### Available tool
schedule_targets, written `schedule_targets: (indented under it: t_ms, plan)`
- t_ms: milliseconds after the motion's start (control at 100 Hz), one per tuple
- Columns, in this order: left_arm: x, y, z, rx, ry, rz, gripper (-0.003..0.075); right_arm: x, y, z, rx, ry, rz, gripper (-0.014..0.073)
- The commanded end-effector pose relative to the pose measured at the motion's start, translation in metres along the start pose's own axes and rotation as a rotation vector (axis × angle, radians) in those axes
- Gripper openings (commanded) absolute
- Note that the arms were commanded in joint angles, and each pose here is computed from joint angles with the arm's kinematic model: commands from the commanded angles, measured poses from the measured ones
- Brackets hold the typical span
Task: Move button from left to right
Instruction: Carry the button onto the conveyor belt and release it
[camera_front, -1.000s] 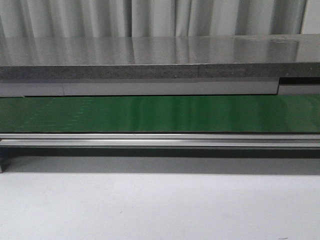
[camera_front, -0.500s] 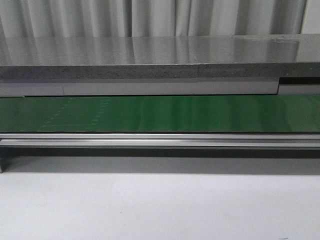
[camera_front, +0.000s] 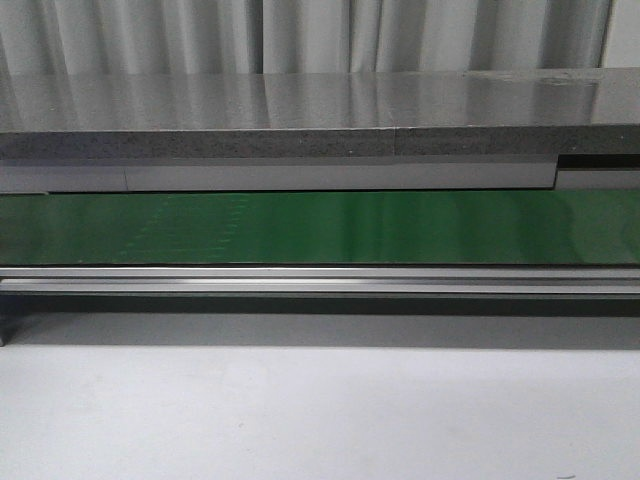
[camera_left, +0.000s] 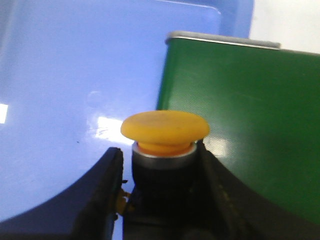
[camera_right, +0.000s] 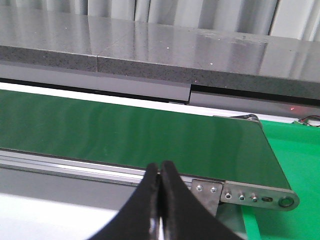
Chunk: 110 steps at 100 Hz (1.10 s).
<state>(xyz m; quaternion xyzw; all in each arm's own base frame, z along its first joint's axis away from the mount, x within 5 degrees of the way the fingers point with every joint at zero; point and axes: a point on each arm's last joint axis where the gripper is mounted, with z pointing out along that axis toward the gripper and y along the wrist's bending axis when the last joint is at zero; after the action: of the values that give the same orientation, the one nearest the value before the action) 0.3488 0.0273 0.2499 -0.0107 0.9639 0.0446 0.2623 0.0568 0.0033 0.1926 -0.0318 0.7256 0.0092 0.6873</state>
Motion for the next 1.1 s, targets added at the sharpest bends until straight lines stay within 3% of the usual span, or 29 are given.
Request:
schedule_targets:
  t_ms: [0, 440, 580, 770, 840, 1090]
  plan:
    - [-0.012, -0.009, -0.02, 0.016, -0.099, 0.023, 0.0005, -0.008, -0.001, -0.002, 0.009, -0.092, -0.012, -0.0121]
    - [-0.009, -0.019, 0.003, 0.047, -0.047, 0.02, 0.0036, -0.008, -0.001, -0.002, 0.009, -0.092, -0.012, -0.0121]
    - [-0.008, -0.02, 0.008, 0.054, -0.03, 0.025, 0.02, -0.008, -0.001, -0.002, 0.009, -0.092, -0.012, -0.0121]
    - [-0.013, -0.023, 0.002, 0.086, -0.046, 0.047, 0.0619, -0.008, -0.001, -0.002, 0.009, -0.092, -0.012, -0.0121]
    - [-0.017, -0.023, -0.004, 0.094, -0.045, 0.057, 0.0717, -0.008, -0.001, -0.002, 0.009, -0.092, -0.012, -0.0121]
    - [-0.024, -0.024, -0.041, 0.141, -0.132, 0.055, 0.0673, -0.008, -0.001, -0.002, 0.009, -0.092, -0.012, -0.0121]
